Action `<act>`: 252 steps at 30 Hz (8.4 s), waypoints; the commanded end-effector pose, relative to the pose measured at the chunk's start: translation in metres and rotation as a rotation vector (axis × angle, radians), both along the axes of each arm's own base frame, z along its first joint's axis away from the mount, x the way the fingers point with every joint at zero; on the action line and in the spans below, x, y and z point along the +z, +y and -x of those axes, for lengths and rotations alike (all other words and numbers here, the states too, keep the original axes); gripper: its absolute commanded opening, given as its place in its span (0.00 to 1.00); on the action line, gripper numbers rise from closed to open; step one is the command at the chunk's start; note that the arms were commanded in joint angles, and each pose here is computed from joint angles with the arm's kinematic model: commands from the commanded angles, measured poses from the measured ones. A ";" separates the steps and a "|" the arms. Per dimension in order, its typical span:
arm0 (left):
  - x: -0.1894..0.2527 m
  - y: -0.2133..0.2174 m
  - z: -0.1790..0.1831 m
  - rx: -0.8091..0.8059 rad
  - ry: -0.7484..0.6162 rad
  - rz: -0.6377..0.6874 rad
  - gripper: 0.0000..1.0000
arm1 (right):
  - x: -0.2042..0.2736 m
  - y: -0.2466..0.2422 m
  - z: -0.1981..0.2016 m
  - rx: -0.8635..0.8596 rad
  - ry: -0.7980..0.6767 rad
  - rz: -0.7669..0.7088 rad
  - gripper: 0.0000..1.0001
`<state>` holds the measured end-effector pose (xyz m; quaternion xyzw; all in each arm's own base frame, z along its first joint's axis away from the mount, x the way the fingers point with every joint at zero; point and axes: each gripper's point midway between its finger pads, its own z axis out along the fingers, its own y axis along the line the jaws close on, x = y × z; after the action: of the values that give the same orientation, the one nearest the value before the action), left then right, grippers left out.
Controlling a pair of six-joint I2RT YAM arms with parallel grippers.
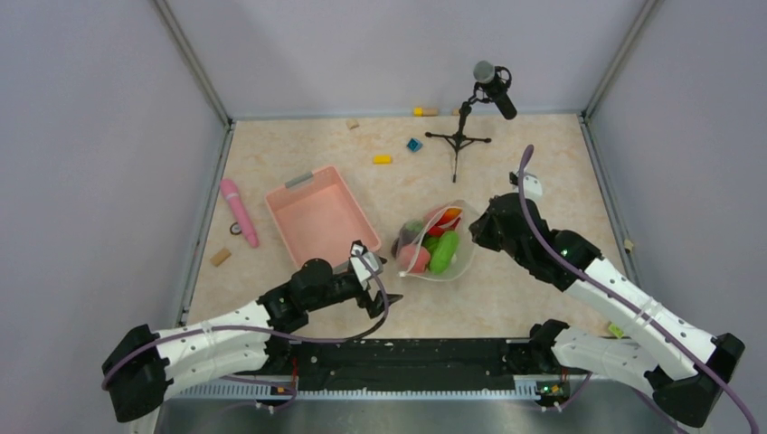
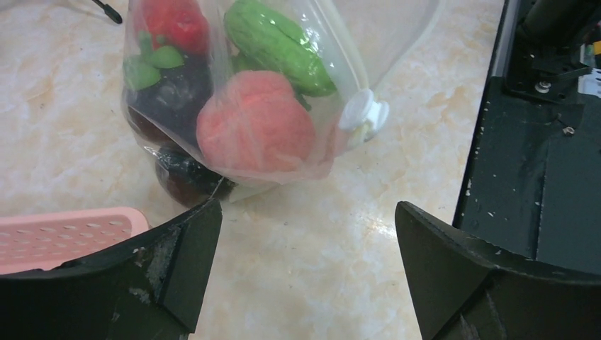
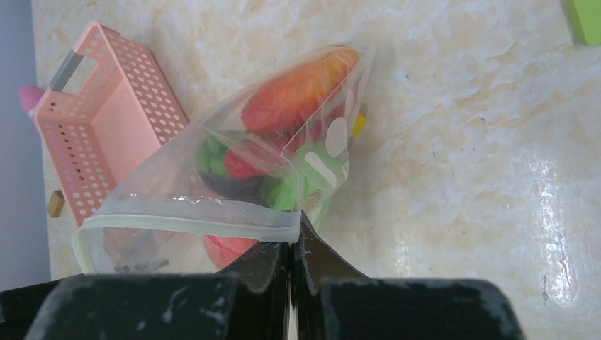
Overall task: Place the food in the zip-top bag and seal the zipper
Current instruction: Zip the zipper food storage bag at the center of the board, then place the zipper food storage bag at the center of the board.
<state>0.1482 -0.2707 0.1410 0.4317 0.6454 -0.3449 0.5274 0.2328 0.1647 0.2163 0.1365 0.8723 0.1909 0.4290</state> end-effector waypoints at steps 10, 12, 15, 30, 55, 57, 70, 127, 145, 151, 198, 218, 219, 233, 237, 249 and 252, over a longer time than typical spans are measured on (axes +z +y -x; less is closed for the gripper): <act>0.038 -0.018 -0.020 0.029 -0.156 0.178 0.83 | 0.011 -0.001 0.000 0.006 -0.025 -0.020 0.00; 0.040 -0.019 -0.019 0.017 -0.173 0.191 0.81 | 0.008 -0.002 0.000 0.003 -0.022 -0.025 0.00; 0.037 -0.021 -0.019 0.004 -0.193 0.187 0.76 | 0.010 0.002 0.000 0.021 -0.032 -0.051 0.00; 0.034 -0.024 -0.015 -0.031 -0.244 0.212 0.46 | 0.006 0.007 0.003 0.052 -0.022 -0.060 0.00; 0.081 -0.019 0.007 -0.068 -0.060 0.250 0.00 | 0.031 -0.025 -0.009 0.095 -0.208 0.134 0.36; 0.088 -0.020 0.008 -0.060 -0.004 0.281 0.00 | 0.044 -0.020 -0.009 0.163 -0.290 0.138 0.51; 0.092 -0.032 0.006 -0.022 0.203 0.214 0.00 | 0.106 0.080 0.098 1.150 -0.883 -0.028 0.89; 0.106 -0.028 0.018 -0.021 0.264 0.234 0.00 | 0.056 0.162 0.096 1.580 -0.797 0.185 0.00; 0.100 0.016 -0.013 0.276 0.230 0.273 0.00 | 0.053 0.146 0.084 1.489 -0.774 0.281 0.00; 0.100 0.030 -0.024 0.372 0.222 0.301 0.00 | 0.054 0.143 0.075 1.409 -0.759 0.289 0.00; 0.081 0.131 -0.077 1.057 0.237 0.437 0.00 | 0.019 0.056 0.024 0.678 -0.438 0.313 0.00; 0.080 0.138 -0.077 1.087 0.223 0.428 0.00 | 0.009 0.009 0.009 0.442 -0.380 0.431 0.00; 0.081 0.136 -0.077 1.073 0.224 0.428 0.00 | 0.010 0.012 0.010 0.456 -0.383 0.421 0.00; 0.084 0.103 -0.068 0.875 0.228 0.383 0.00 | 0.027 0.038 0.022 0.575 -0.480 0.291 0.00; 0.089 0.081 -0.061 0.760 0.245 0.354 0.72 | 0.026 0.040 0.017 0.538 -0.475 0.269 0.00; 0.101 0.082 -0.061 0.765 0.253 0.379 0.98 | 0.027 0.003 -0.053 0.126 -0.387 0.412 0.00; 0.101 0.090 -0.063 0.800 0.251 0.387 0.98 | 0.018 -0.007 -0.076 0.076 -0.355 0.415 0.00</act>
<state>0.2074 -0.1880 0.2110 0.0267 0.7674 -0.2634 0.5839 0.2721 0.1732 0.2017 -0.1035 0.8293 0.0553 0.5463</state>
